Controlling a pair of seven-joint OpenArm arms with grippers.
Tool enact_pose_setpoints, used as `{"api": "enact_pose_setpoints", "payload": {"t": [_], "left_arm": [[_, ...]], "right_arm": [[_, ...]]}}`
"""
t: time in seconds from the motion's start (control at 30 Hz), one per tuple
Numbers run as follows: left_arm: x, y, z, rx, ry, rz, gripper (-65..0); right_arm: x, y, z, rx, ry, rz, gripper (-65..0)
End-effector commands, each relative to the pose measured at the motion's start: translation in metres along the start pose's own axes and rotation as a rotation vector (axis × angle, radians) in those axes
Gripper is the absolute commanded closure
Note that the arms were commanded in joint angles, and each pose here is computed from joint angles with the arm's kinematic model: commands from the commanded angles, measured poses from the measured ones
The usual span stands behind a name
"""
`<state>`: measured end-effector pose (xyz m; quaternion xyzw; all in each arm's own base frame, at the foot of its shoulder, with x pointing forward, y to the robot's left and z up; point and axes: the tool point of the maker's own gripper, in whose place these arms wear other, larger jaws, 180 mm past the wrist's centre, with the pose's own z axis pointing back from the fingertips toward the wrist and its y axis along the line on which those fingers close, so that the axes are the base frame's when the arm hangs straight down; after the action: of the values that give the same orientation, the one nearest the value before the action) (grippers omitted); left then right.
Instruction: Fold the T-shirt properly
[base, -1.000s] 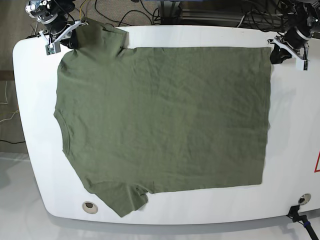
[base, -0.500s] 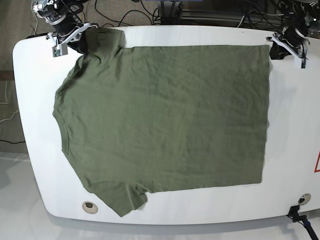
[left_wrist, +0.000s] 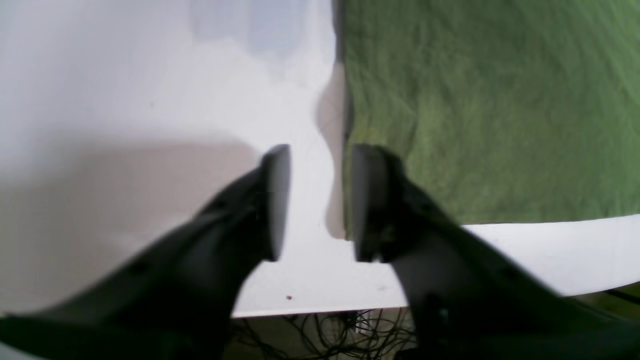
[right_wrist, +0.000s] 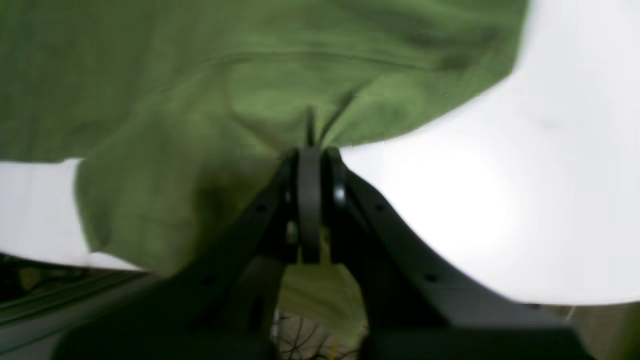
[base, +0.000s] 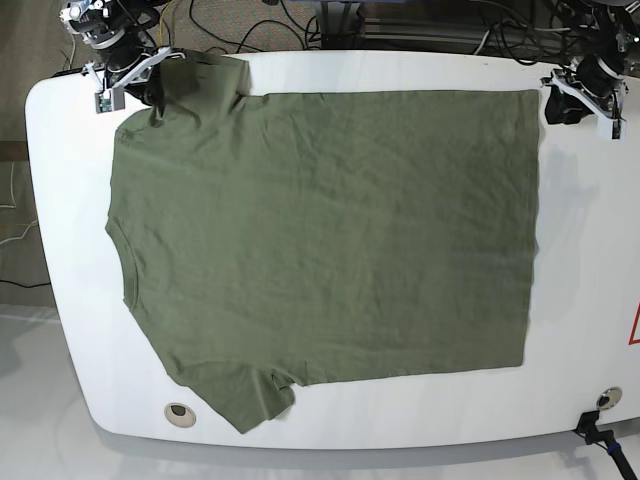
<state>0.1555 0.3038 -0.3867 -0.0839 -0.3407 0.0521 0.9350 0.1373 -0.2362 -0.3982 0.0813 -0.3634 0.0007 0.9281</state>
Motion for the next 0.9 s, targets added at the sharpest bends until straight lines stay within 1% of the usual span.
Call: {"api": "enact_pose_setpoints", "payload": {"t": [0.0,0.2,0.23,0.37,0.43,0.47,0.73,0.8,0.87], "left_arm": [[0.013,0.001,0.005,-0.003,-0.037,-0.020,-21.3],[0.014,0.000,0.004,-0.006,-0.040,-0.020,-21.8],[0.013,0.000,0.004,-0.011,-0.040,-0.025,-23.7],[0.014,-0.010,0.004,-0.061,-0.042,-0.081,-39.6],[0.014,-0.010,0.004,-0.063,-0.043,-0.086,-44.9],[0.014,-0.010,0.004,-0.063,-0.043,-0.086,-46.2],[0.009,-0.014,0.001,-0.074,-0.032,-0.076,-46.4],[0.002,-0.015,-0.001,-0.079,-0.026,-0.048,-46.4],[-0.008,-0.011,-0.004,-0.076,0.001,-0.023,-46.4]], "right_arm": [[0.010,0.000,0.003,0.008,-0.035,0.016,-1.9],[0.009,0.000,0.002,0.009,-0.034,0.013,-1.9],[0.009,0.000,0.002,0.009,-0.034,0.012,-1.9],[0.009,0.000,0.002,0.009,-0.034,0.012,-1.9],[0.009,0.000,0.002,0.009,-0.034,0.012,-1.9],[0.009,0.000,0.002,0.009,-0.034,0.012,-1.9],[0.009,0.000,0.002,0.009,-0.034,0.012,-1.9],[0.009,0.000,0.002,0.009,-0.034,0.012,-1.9],[0.009,0.000,0.002,0.009,-0.034,0.012,-1.9]]}}
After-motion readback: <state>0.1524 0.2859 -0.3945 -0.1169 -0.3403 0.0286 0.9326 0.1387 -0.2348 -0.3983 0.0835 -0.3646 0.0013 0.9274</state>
